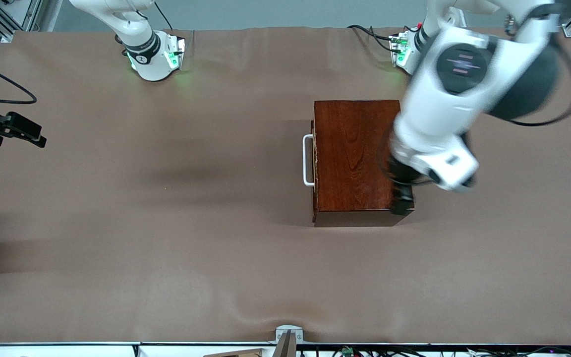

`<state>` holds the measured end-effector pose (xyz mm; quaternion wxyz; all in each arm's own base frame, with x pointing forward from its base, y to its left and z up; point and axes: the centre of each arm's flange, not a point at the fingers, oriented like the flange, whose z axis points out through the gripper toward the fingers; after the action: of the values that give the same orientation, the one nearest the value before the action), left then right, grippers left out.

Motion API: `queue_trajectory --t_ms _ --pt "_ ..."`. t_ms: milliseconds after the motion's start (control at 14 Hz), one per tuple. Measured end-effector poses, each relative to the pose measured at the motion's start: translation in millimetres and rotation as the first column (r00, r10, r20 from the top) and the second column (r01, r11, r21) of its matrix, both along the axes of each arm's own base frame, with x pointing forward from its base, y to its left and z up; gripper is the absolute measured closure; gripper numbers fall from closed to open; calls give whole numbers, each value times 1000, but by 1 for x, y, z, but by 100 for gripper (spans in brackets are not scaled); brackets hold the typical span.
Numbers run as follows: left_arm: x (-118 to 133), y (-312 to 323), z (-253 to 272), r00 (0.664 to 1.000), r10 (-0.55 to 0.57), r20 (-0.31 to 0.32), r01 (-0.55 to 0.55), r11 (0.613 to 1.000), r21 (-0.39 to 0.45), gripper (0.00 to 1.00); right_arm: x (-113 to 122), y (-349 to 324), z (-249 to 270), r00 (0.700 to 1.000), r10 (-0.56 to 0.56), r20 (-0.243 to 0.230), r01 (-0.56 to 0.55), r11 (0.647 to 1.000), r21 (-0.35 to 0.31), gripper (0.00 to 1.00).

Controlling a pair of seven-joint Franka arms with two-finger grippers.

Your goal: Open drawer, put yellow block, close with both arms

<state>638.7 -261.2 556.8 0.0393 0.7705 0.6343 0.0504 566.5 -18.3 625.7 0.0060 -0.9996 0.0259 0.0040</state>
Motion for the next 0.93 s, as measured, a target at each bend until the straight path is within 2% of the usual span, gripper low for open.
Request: queue_trajectory --t_ms 214,429,714,929 --pt "20 72 10 997 -75 -2 74 997 -5 0 0 0 0 1000 -1 3 1 1000 0 0" --pt "23 133 19 980 -196 -40 196 980 17 0 0 0 0 1000 -1 4 1 1000 0 0" --pt "12 200 46 927 -370 -54 371 928 14 0 0 0 0 1000 -1 4 1 1000 0 0" --pt "-16 209 72 861 -506 -54 508 861 31 0 0 0 0 1000 -1 4 1 1000 0 0"
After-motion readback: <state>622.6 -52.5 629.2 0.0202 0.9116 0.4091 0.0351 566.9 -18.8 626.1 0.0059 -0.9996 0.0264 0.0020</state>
